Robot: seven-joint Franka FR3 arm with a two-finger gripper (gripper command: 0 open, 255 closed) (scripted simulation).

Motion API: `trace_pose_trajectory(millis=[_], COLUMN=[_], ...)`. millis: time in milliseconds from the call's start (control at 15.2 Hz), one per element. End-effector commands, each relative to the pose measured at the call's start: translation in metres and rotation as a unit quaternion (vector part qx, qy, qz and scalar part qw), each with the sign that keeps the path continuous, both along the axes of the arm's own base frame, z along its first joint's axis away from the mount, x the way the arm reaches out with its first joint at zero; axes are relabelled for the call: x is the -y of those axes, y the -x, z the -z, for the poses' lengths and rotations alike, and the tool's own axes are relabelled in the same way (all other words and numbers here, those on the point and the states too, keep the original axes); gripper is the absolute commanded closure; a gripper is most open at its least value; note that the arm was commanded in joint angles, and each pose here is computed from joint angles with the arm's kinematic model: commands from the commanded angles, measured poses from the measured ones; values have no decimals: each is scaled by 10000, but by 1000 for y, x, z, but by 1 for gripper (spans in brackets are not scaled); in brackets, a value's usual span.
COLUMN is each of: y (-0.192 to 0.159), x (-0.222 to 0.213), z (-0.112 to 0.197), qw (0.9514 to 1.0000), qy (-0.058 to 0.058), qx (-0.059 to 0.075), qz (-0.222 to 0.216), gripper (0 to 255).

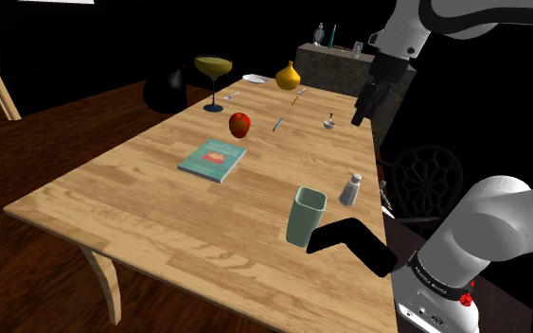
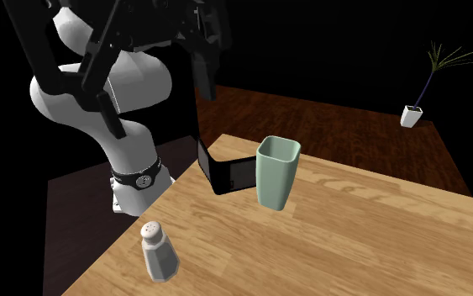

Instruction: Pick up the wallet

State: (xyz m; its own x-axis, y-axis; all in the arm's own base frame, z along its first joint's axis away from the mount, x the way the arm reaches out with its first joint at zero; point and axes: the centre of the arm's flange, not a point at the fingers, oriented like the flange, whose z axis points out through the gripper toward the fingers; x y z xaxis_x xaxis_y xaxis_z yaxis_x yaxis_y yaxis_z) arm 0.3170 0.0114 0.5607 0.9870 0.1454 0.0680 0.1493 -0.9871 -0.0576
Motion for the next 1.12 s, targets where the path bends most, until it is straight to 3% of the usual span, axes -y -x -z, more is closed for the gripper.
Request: trace_pose_trajectory(millis=[0, 1056], y=[0, 97], x=[0, -108], z=[0, 145], qw=[10000, 9962], qy=[0, 251], qx=[0, -538], qz=[0, -631], gripper=[0, 0])
